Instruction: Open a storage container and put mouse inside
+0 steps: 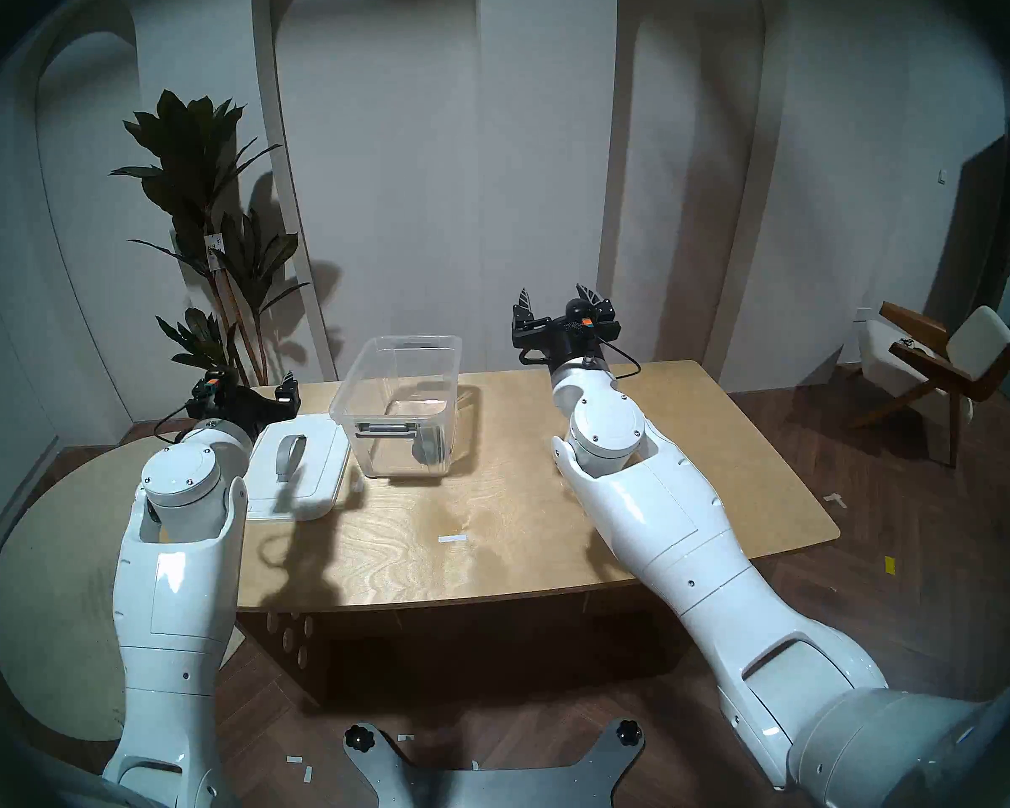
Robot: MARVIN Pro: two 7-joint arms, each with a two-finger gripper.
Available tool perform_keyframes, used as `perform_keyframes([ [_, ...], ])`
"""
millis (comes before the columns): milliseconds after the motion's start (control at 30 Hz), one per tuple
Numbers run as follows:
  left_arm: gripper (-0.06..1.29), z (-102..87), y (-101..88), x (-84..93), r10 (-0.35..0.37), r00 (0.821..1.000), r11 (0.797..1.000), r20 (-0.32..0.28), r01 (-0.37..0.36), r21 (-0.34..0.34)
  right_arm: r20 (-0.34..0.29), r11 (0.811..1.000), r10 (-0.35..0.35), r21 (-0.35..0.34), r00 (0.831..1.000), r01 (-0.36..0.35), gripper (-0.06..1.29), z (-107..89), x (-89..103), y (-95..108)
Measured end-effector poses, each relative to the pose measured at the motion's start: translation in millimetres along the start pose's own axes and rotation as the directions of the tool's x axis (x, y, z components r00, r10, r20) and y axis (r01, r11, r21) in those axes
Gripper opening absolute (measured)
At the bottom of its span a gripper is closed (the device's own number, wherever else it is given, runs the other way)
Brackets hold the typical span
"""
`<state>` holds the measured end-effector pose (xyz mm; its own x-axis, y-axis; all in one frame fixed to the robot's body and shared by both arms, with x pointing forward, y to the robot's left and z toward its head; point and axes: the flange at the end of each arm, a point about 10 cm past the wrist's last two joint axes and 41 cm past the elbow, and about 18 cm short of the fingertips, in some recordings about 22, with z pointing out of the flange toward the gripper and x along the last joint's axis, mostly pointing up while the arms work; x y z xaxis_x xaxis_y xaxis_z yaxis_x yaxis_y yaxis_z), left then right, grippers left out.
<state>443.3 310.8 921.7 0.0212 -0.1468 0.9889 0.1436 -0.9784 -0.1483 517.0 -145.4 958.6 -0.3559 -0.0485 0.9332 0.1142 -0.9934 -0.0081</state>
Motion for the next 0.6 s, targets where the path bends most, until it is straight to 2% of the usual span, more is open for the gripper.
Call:
perform_keyframes([
  [267, 1.25, -0.1, 0.1, 0.1, -0.001, 1.0, 1.0, 0.0, 0.001, 0.0, 0.022, 0.998, 0.043, -0.045, 0.999, -0.042, 1.22, -22.8, 4.6, 18],
  [433, 1.25, -0.1, 0.2, 0.3, -0.003, 1.0, 1.0, -0.001, 0.003, 0.001, 0.096, 0.997, 0.063, -0.042, 0.993, -0.059, 1.22, -37.5, 2.7, 20],
  [600, 1.25, -0.2, 0.1, 0.4, -0.004, 1.0, 1.0, -0.001, 0.004, 0.001, 0.191, 0.998, 0.069, -0.011, 0.979, -0.068, 1.22, -50.5, 0.9, 17],
])
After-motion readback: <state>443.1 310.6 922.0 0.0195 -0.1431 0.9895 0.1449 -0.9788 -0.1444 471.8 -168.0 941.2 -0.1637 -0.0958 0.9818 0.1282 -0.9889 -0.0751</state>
